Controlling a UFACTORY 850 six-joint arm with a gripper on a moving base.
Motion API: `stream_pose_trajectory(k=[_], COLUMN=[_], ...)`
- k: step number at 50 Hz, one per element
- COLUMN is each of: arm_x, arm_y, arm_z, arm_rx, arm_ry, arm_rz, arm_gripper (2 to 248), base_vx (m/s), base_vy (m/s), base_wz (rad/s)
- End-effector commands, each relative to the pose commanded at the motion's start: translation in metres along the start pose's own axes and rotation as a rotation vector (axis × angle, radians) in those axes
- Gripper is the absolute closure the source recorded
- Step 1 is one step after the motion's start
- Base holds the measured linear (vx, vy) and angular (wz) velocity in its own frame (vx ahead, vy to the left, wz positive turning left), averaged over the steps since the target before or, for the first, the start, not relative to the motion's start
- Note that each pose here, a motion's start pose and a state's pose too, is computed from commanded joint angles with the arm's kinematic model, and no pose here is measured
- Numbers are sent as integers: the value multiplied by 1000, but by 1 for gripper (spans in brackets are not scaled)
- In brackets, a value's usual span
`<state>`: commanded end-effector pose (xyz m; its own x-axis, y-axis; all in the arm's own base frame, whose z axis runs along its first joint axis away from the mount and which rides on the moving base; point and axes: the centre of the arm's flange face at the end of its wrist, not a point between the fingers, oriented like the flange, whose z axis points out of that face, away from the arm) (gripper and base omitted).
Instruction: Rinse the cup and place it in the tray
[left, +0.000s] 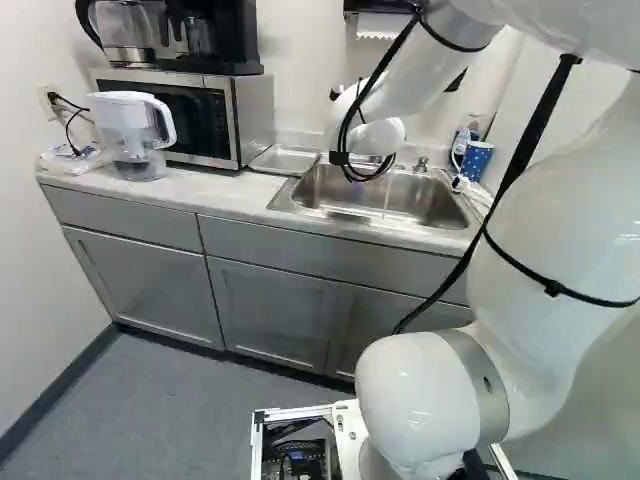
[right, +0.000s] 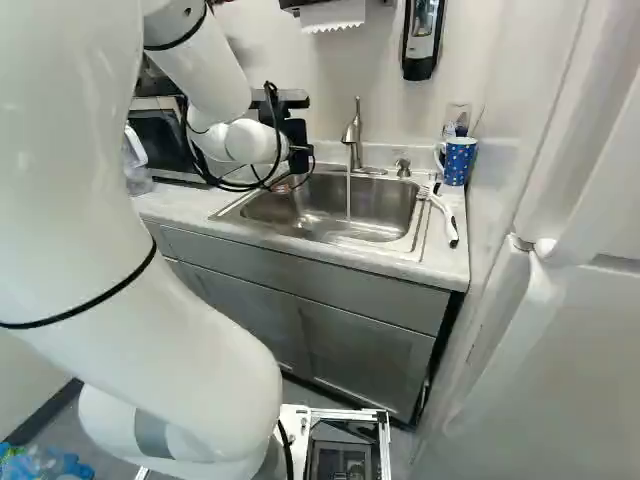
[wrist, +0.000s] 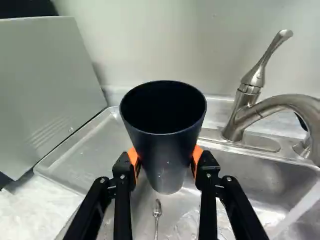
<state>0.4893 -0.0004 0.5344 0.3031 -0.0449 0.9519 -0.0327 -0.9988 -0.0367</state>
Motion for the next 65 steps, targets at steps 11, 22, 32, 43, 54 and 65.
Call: stream_pose_trajectory(k=[11,22,32,43,54,65], arm_x=[-10,-22,-34,-46,-59,-64], arm_y=[3,3,5,13,23,35], arm_z=[3,4,4,1,-2,-8], arm_rx=[-6,-7,-10,-26,-51,-82], arm_ry=[-22,-46,-68,-87,-104,-99], arm_rz=[1,1,1,8,23,45], arm_gripper=[129,129,129,129,129,129], base_vx=[0,0,0,0,0,0], base_vy=[0,0,0,0,0,0], base_wz=[0,0,0,0,0,0])
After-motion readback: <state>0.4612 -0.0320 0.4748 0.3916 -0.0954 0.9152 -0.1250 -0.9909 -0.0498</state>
